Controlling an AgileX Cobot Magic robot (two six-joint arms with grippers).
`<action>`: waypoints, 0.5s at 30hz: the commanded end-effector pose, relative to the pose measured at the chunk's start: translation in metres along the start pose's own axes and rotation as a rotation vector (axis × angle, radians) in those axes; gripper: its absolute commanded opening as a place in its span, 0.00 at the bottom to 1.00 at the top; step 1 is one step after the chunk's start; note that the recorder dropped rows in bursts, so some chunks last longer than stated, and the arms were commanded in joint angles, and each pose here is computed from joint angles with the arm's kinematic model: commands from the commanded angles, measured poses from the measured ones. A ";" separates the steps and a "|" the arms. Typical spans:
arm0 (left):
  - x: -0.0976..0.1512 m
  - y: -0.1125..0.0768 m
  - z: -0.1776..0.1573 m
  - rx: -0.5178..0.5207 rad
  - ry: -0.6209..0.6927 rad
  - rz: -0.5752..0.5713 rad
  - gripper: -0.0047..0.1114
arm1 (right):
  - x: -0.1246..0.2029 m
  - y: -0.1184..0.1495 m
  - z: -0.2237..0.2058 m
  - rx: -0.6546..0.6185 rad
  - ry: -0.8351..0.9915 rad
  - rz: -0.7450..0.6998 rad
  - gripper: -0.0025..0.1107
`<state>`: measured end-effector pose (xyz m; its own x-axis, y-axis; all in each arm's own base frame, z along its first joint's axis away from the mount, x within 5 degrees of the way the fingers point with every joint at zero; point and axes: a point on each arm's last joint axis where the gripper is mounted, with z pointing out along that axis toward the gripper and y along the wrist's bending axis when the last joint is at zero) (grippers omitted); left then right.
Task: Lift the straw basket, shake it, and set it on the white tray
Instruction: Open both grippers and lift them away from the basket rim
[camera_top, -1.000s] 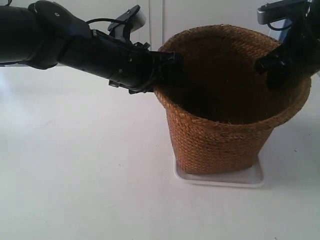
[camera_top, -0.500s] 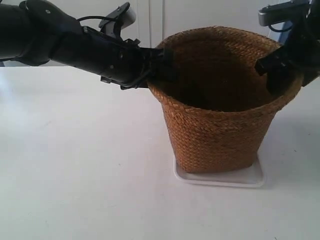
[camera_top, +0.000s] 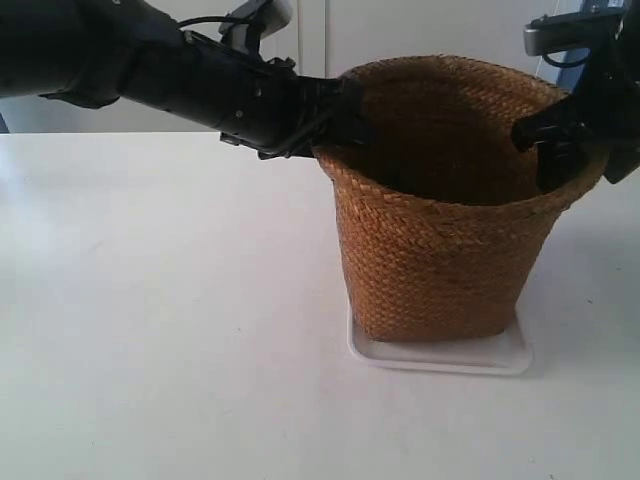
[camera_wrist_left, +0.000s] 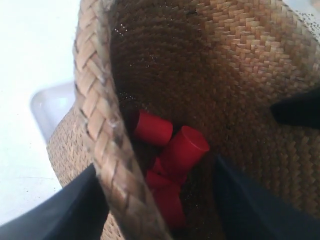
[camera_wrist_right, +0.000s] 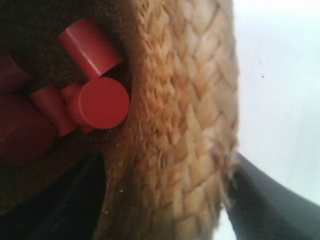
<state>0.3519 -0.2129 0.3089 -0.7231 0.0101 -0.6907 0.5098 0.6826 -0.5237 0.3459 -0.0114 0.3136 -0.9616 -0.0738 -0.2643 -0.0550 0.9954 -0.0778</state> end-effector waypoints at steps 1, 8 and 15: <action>-0.001 -0.002 0.003 0.027 0.030 0.015 0.59 | 0.001 -0.002 0.003 0.009 0.014 0.006 0.56; -0.010 -0.008 -0.002 0.024 0.029 0.082 0.59 | -0.002 -0.002 0.002 0.012 -0.021 0.006 0.56; -0.010 -0.006 -0.003 0.005 0.028 0.108 0.59 | -0.005 -0.003 -0.005 0.017 -0.086 0.006 0.56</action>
<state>0.3555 -0.2156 0.3175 -0.6866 0.0897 -0.7215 0.5740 0.6759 -0.4622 0.3504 -0.0115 0.3150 -0.9463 -0.0781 -0.3137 -0.0544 0.9950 -0.0836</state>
